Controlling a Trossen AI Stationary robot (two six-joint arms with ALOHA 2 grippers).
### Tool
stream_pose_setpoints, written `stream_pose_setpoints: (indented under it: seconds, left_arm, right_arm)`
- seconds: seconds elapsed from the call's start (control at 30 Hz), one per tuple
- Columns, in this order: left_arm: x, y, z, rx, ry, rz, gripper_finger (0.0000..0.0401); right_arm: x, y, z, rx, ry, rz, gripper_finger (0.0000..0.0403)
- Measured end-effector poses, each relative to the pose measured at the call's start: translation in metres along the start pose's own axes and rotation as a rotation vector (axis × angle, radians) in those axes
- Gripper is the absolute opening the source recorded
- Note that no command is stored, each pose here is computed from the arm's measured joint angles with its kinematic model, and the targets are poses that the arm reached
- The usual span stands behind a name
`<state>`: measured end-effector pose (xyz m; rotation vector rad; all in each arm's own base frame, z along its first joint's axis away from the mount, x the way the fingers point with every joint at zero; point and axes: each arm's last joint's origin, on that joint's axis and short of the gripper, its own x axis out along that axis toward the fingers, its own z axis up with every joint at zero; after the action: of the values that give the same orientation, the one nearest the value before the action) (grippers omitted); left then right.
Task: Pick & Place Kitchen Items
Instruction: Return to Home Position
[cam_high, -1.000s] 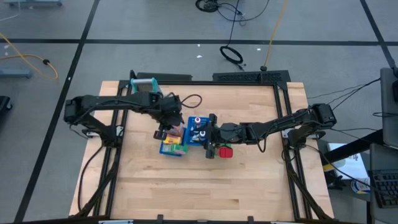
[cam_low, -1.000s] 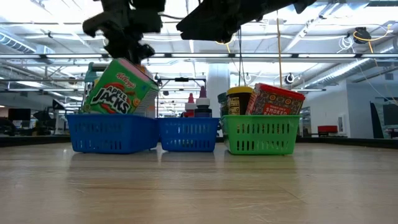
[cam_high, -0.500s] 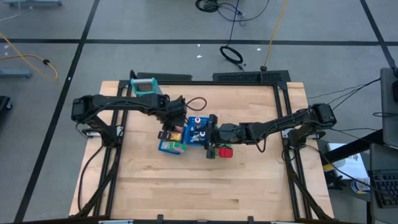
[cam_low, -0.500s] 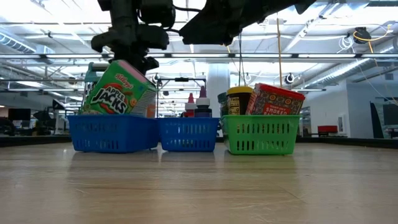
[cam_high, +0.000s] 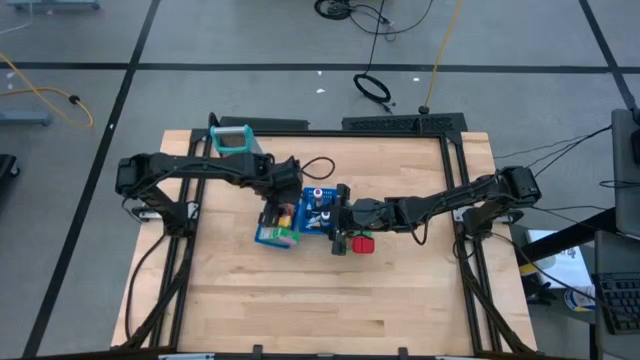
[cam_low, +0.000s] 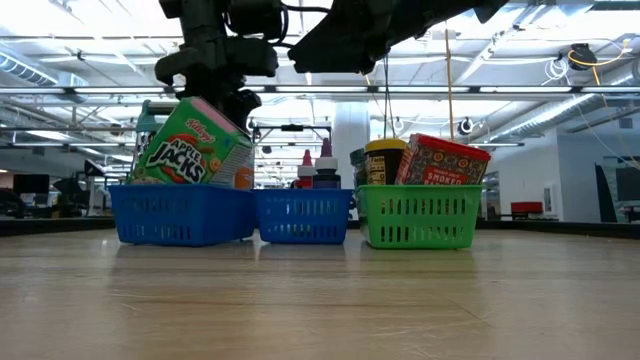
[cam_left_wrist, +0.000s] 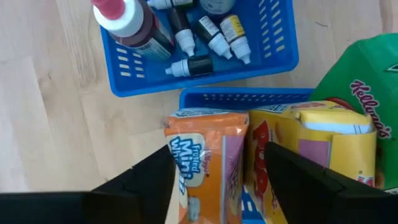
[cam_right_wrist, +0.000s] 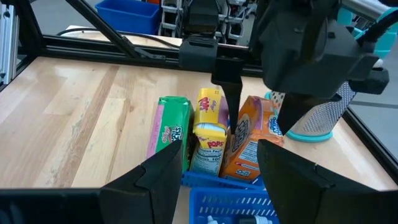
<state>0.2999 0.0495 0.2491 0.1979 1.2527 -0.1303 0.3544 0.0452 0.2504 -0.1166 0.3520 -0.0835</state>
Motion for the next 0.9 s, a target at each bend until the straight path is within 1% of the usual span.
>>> stream_pose_setpoints:
  seconds: [0.13,0.23,0.37,0.43,0.6,0.67,0.8,0.9]
  left_arm:
    - [0.000,-0.002,-0.001,-0.017,0.012,-0.006,0.0261]
    - [0.000,-0.003,-0.002,-0.041,0.031,-0.014,0.0266]
    - [-0.008,-0.006,-0.004,-0.080,0.022,-0.014,0.0267]
    - [-0.017,-0.010,-0.007,-0.077,0.009,-0.013,0.0267]
    - [-0.046,-0.021,-0.011,-0.064,-0.090,-0.009,0.0267]
    - [-0.059,-0.026,-0.015,-0.057,-0.140,-0.034,0.0267]
    - [-0.087,-0.036,-0.024,-0.050,-0.263,-0.108,0.0267]
    - [-0.108,-0.043,-0.034,-0.047,-0.338,-0.100,0.0267]
  right_arm:
    - [0.000,0.000,0.000,0.000,0.000,0.000,0.0199]
    - [0.000,0.000,0.000,0.000,0.000,0.000,0.0199]
    - [0.000,-0.001,0.000,0.000,0.000,-0.002,0.0199]
    - [0.000,-0.002,0.000,-0.004,0.001,-0.005,0.0199]
    - [-0.001,-0.006,-0.001,-0.015,0.027,-0.013,0.0199]
    - [-0.008,-0.008,0.002,-0.017,0.032,-0.013,0.0199]
    - [-0.028,-0.013,0.013,-0.019,0.041,-0.012,0.0199]
    - [-0.047,-0.018,0.021,0.002,0.022,-0.014,0.0199]
